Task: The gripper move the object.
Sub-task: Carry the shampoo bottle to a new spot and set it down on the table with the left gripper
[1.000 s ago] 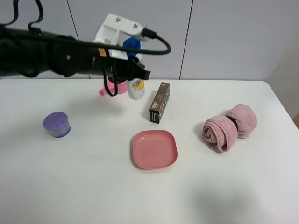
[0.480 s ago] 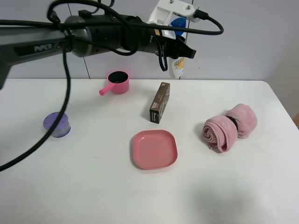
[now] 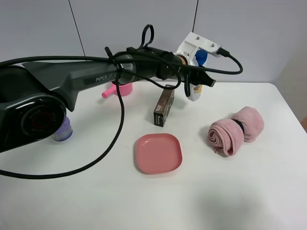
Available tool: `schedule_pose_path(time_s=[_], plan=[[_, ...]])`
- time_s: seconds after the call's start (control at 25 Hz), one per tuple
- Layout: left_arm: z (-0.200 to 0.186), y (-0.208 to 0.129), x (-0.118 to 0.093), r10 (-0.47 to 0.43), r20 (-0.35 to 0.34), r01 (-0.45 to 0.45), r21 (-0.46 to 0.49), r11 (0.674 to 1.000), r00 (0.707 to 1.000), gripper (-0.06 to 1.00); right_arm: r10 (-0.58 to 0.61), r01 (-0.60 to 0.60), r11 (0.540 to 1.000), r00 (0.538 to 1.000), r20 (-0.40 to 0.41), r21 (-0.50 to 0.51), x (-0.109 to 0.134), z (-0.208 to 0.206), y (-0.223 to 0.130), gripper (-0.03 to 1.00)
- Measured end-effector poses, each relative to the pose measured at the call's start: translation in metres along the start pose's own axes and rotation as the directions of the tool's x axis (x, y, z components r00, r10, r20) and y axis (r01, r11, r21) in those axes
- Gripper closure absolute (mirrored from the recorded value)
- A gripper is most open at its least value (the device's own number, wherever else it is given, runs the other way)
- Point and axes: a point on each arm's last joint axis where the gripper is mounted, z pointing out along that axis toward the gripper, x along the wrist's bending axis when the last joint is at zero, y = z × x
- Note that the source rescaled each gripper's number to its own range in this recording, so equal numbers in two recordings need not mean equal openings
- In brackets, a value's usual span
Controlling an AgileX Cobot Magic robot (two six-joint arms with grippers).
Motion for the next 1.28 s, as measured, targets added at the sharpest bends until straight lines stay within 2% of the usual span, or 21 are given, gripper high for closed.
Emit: schedule_pose_path(time_s=[0.36,0.76,1.04,1.08,1.12,1.24,1.28], plan=[[0.025,-0.035,-0.002,0.001,-0.005,-0.001,0.012,1.0,1.0,0.9,0.0,0.0,1.0,1.0,0.0,0.0,0.0,0.0,0.0,-0.03],[0.034,-0.048,-0.002,0.056,-0.009,-0.056,0.011,0.998,0.998,0.9,0.0,0.0,1.0,1.0,0.0,0.0,0.0,0.0,0.0,-0.03],[0.035,-0.049,-0.002,0.061,-0.008,-0.061,0.016,0.998,0.998,0.9,0.0,0.0,1.0,1.0,0.0,0.0,0.0,0.0,0.0,-0.03],[0.035,-0.049,-0.002,0.061,-0.008,-0.061,0.019,0.998,0.998,0.85,0.0,0.0,1.0,1.0,0.0,0.0,0.0,0.0,0.0,-0.03],[0.035,-0.049,-0.002,0.061,-0.008,-0.061,0.018,0.998,0.998,0.71,0.0,0.0,1.0,1.0,0.0,0.0,0.0,0.0,0.0,-0.03],[0.034,-0.045,-0.005,0.046,-0.005,-0.046,0.005,0.999,0.999,0.16,0.0,0.0,1.0,1.0,0.0,0.0,0.0,0.0,0.0,-0.03],[0.034,-0.045,-0.007,0.037,-0.001,-0.037,0.003,0.999,0.999,0.06,0.0,0.0,1.0,1.0,0.0,0.0,0.0,0.0,0.0,-0.03]])
